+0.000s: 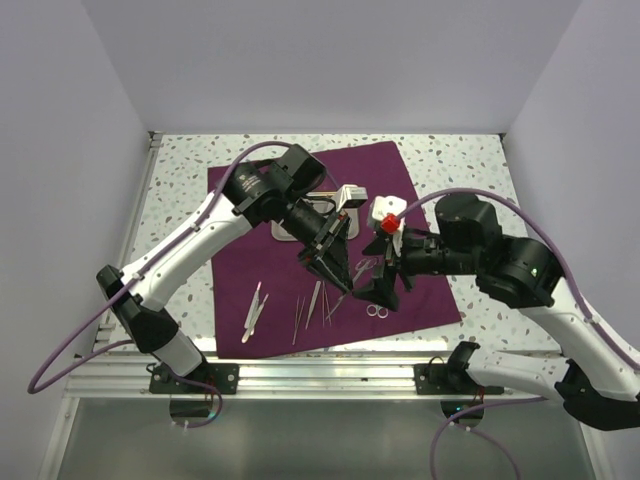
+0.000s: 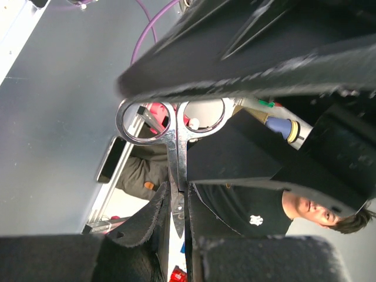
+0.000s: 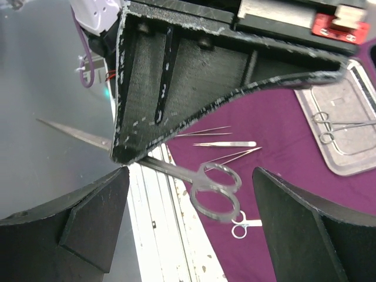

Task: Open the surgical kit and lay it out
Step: Place the medical item in the surgical kit.

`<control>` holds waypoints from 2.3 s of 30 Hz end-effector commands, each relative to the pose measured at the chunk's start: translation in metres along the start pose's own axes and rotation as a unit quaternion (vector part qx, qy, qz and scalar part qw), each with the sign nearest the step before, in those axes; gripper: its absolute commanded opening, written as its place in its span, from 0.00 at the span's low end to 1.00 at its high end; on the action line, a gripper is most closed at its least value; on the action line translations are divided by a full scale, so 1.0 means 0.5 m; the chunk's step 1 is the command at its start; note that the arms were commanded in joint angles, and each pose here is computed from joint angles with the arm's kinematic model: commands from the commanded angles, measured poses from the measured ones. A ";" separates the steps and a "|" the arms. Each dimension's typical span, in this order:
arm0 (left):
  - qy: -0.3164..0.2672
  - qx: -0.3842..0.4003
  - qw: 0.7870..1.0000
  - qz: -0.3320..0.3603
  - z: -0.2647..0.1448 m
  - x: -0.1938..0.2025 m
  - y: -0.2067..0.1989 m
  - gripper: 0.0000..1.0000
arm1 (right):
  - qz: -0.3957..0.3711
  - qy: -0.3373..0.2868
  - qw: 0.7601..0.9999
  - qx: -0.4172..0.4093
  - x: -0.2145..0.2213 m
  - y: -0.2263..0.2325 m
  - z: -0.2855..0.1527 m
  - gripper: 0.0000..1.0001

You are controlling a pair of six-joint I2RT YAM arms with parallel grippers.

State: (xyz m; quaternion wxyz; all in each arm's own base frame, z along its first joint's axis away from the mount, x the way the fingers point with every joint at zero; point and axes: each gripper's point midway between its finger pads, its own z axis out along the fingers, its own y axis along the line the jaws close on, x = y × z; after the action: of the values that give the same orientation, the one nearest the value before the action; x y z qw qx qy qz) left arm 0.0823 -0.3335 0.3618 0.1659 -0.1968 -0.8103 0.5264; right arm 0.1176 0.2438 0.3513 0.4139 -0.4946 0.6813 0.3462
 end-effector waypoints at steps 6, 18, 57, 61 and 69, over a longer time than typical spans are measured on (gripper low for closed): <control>0.010 0.011 1.000 -0.009 -0.007 0.006 -0.017 0.00 | -0.016 -0.008 1.000 -0.005 -0.020 -0.004 0.030 0.89; 0.008 0.017 1.000 -0.008 -0.003 -0.001 -0.022 0.00 | -0.019 0.002 1.000 -0.021 -0.007 0.003 0.069 0.88; -0.207 -0.145 0.967 0.020 -0.128 -0.250 0.133 0.32 | 0.069 0.096 0.978 0.174 0.148 -0.088 0.028 0.00; -0.307 -0.182 0.934 0.021 -0.218 -0.345 0.172 0.43 | 0.116 0.138 0.963 0.201 0.218 -0.097 0.050 0.00; -0.426 -0.324 0.845 -0.016 -0.354 -0.396 0.268 0.68 | 0.242 0.165 0.883 0.367 0.325 -0.196 0.066 0.00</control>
State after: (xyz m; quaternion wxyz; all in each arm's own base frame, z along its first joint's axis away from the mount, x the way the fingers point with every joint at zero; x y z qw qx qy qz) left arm 0.3301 -0.2686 0.2831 -0.1621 0.0050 -0.9301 0.3295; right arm 0.1669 0.1962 0.1933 0.3310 -0.2983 0.8884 0.1104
